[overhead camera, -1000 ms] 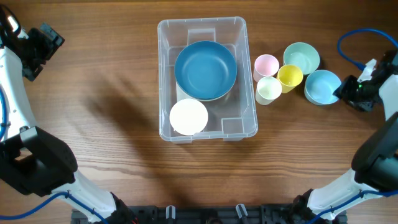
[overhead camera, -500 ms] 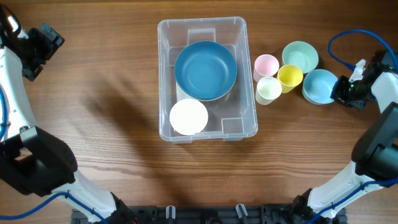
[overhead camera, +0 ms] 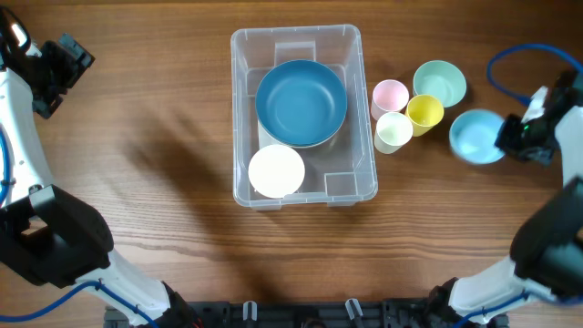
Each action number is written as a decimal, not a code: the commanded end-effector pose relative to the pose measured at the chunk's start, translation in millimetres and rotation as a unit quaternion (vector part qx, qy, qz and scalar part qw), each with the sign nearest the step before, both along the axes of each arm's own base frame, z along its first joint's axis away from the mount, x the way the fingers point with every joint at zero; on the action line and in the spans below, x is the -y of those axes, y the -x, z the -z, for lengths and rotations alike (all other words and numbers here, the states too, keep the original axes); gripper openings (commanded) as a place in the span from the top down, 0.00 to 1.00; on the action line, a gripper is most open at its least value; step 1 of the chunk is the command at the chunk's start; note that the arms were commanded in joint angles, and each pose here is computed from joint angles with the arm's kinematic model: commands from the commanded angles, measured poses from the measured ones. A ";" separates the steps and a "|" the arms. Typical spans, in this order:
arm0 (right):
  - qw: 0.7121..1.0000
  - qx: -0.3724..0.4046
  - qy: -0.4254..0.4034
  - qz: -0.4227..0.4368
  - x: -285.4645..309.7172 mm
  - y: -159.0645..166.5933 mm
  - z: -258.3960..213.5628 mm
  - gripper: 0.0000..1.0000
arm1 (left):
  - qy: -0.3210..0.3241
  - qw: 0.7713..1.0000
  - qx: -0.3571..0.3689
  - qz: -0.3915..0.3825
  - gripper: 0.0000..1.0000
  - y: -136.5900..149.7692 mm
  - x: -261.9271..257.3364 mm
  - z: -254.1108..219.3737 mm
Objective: Pack container
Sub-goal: 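Grasp the light blue bowl rim with the right gripper, then carry the light blue bowl into the pink bowl and release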
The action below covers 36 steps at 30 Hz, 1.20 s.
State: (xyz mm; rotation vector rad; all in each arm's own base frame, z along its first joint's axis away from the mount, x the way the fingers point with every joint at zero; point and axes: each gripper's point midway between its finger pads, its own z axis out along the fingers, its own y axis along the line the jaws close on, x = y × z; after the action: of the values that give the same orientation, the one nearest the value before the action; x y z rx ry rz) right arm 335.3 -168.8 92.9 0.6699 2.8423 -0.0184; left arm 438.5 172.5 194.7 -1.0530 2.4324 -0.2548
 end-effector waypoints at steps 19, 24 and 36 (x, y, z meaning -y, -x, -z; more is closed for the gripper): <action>0.912 0.229 -0.055 -0.337 -350.3 -34.6 -158.0 0.95 | -0.010 1.000 0.023 -0.005 0.00 -0.5 -1.9 -20.2; 0.903 0.146 -0.098 -0.391 -411.7 -17.9 -99.1 0.96 | -0.010 1.000 0.023 -0.005 0.00 -0.5 -1.9 -20.2; 0.912 0.059 -0.138 -0.382 -439.8 5.8 -53.5 0.96 | -0.010 1.000 0.023 -0.005 0.00 -0.5 -1.9 -20.2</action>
State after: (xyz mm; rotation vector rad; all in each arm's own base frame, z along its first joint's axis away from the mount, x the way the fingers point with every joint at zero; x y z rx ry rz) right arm 337.1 263.5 148.4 -0.4678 2.7627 0.4727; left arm 438.5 172.6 194.6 -1.0532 2.4328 -0.2549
